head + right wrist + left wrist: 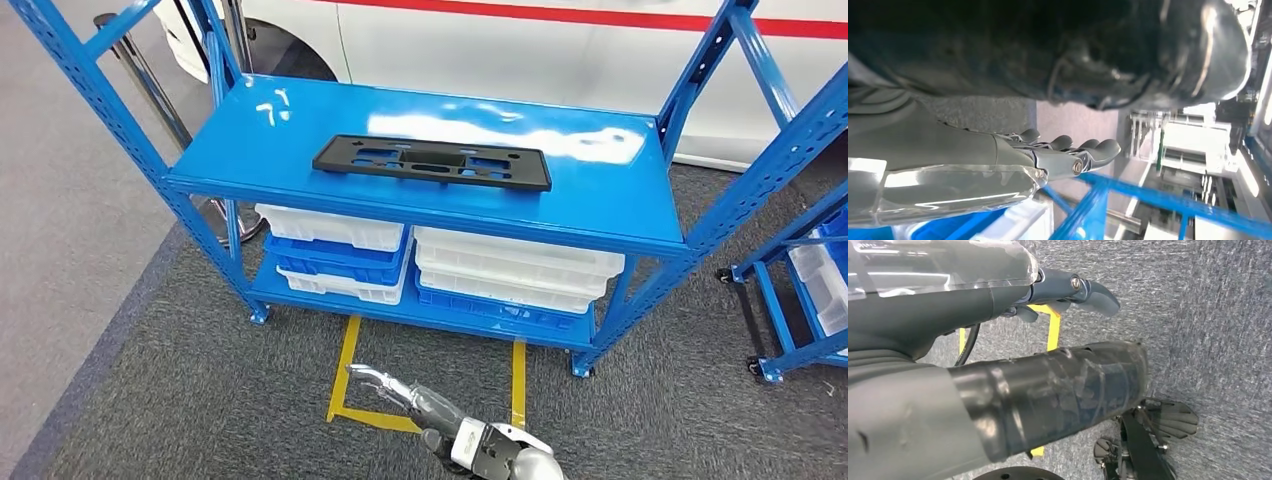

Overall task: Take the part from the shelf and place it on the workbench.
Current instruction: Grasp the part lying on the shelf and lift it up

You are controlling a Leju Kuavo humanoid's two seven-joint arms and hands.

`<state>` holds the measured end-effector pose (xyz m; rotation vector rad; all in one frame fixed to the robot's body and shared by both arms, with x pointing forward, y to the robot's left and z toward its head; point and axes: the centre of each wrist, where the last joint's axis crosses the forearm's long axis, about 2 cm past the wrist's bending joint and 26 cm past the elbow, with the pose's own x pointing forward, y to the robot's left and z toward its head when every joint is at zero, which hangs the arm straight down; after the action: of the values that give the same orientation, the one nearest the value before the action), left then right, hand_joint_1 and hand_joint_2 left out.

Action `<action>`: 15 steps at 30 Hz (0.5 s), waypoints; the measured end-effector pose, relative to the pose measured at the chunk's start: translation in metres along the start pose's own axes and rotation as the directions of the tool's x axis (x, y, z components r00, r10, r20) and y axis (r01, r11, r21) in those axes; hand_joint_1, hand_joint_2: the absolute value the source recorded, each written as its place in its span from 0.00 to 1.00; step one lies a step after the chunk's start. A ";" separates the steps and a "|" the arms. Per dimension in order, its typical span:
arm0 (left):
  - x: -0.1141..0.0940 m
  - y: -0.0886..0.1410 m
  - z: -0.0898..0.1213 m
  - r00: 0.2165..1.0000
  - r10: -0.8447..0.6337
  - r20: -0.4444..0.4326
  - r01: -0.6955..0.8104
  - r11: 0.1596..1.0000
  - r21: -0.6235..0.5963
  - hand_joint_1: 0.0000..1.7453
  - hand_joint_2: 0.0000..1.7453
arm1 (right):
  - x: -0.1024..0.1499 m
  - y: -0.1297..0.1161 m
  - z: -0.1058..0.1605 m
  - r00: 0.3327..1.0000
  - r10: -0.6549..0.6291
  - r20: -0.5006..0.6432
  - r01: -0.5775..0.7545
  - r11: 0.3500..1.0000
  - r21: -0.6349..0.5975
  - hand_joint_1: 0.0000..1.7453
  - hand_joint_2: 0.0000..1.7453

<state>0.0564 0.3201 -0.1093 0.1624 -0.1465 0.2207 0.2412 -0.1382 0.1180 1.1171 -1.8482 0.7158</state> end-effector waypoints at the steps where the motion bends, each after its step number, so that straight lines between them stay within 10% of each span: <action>1: 0.000 0.000 0.000 1.000 0.000 -0.001 0.000 1.000 0.000 0.00 0.00 | 0.000 0.000 0.000 1.000 0.000 0.000 0.000 1.000 0.000 0.00 0.00; 15: 0.001 -0.001 0.000 1.000 0.000 0.000 0.000 1.000 -0.005 0.00 0.00 | 0.000 0.002 0.001 1.000 -0.010 0.005 0.010 1.000 -0.002 0.00 0.00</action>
<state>0.0573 0.3197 -0.1092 0.1575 -0.1469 0.2201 0.2395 -0.1383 0.1175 1.1273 -1.8462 0.7059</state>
